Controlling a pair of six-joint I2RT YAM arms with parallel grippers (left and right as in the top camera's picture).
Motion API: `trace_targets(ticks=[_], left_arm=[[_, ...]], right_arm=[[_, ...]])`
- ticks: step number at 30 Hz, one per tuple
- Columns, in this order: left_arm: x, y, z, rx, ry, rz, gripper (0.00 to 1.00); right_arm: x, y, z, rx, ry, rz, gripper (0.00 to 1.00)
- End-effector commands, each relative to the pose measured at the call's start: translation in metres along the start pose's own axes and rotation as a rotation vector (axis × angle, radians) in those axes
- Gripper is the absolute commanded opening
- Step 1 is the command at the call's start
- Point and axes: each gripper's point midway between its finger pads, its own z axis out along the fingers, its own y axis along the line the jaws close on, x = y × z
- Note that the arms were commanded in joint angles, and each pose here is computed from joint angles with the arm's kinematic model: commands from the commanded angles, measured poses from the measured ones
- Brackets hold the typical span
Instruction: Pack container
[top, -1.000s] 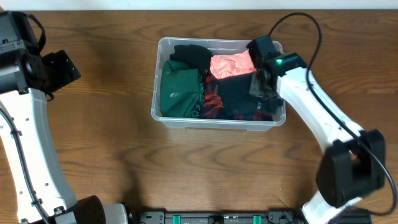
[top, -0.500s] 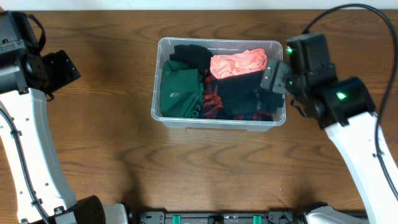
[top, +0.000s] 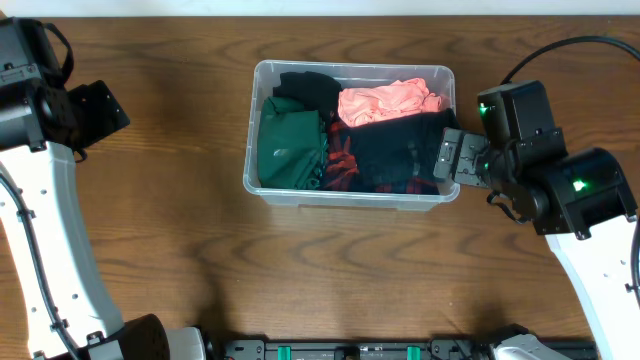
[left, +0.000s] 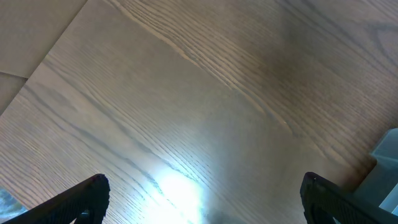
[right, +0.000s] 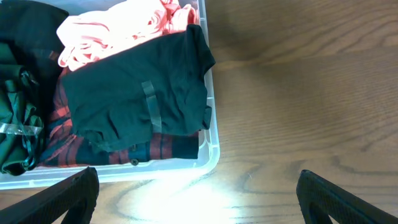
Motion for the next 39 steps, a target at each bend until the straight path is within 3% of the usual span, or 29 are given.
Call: trace_targets(ticks=[1, 4, 11, 18, 24, 30, 39], left_arm=[[0.000, 0.003, -0.002, -0.005, -0.006, -0.020, 0.98], [0.000, 0.003, -0.002, -0.005, -0.006, -0.020, 0.98], [0.000, 0.003, -0.002, -0.005, -0.006, -0.020, 0.98], [0.000, 0.003, -0.002, -0.005, -0.006, -0.020, 0.98], [0.000, 0.003, -0.002, -0.005, -0.006, -0.020, 0.98], [0.000, 0.003, -0.002, -0.005, -0.006, -0.020, 0.98], [0.000, 0.003, -0.002, -0.005, -0.006, -0.020, 0.98]], right_arm=[[-0.004, -0.003, -0.005, 0.004, -0.017, 0.002, 0.99], [-0.017, 0.000, -0.010, -0.025, -0.082, -0.047, 0.99], [-0.049, 0.013, -0.050, -0.277, -0.415, -0.316, 0.99], [-0.020, -0.039, -0.029, -0.247, -0.645, -0.216, 0.99], [0.018, -0.049, 0.004, -0.234, -0.857, -0.263, 0.99], [0.059, -0.056, 0.048, -0.233, -0.886, -0.263, 0.99], [0.088, -0.064, 0.084, -0.216, -0.859, -0.254, 0.99]])
